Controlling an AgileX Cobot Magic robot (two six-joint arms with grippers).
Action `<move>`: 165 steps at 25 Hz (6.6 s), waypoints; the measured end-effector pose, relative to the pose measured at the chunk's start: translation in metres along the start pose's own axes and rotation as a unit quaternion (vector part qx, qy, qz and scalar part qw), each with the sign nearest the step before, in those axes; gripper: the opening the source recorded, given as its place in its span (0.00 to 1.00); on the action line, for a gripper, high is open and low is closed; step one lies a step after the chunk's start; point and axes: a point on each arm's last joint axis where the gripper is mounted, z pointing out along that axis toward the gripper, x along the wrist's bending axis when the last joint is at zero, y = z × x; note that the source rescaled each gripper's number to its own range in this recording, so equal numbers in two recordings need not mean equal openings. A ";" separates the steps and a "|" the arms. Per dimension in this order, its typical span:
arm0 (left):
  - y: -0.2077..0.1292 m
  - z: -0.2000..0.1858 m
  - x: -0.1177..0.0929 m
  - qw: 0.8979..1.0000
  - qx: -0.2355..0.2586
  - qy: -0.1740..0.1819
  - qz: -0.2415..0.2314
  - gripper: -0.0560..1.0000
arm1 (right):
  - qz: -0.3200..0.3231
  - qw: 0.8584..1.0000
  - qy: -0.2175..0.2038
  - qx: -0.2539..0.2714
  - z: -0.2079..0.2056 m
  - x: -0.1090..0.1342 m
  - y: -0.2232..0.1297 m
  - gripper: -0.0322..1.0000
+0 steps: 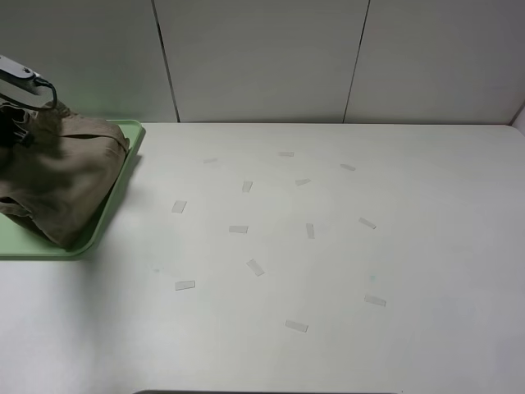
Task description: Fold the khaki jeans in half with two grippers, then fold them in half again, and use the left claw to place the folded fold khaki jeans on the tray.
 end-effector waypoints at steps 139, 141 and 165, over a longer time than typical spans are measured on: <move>-0.237 -0.269 -0.166 0.953 -0.160 -0.074 -0.246 0.78 | 0.000 1.000 0.000 0.000 0.000 0.000 0.000 1.00; -0.242 -0.271 -0.166 0.952 -0.176 -0.077 -0.237 0.78 | 0.000 1.000 0.000 0.000 0.000 0.000 0.000 1.00; -0.246 -0.268 -0.165 0.944 -0.235 -0.069 -0.221 0.78 | 0.000 1.000 0.000 0.000 0.000 0.000 0.000 1.00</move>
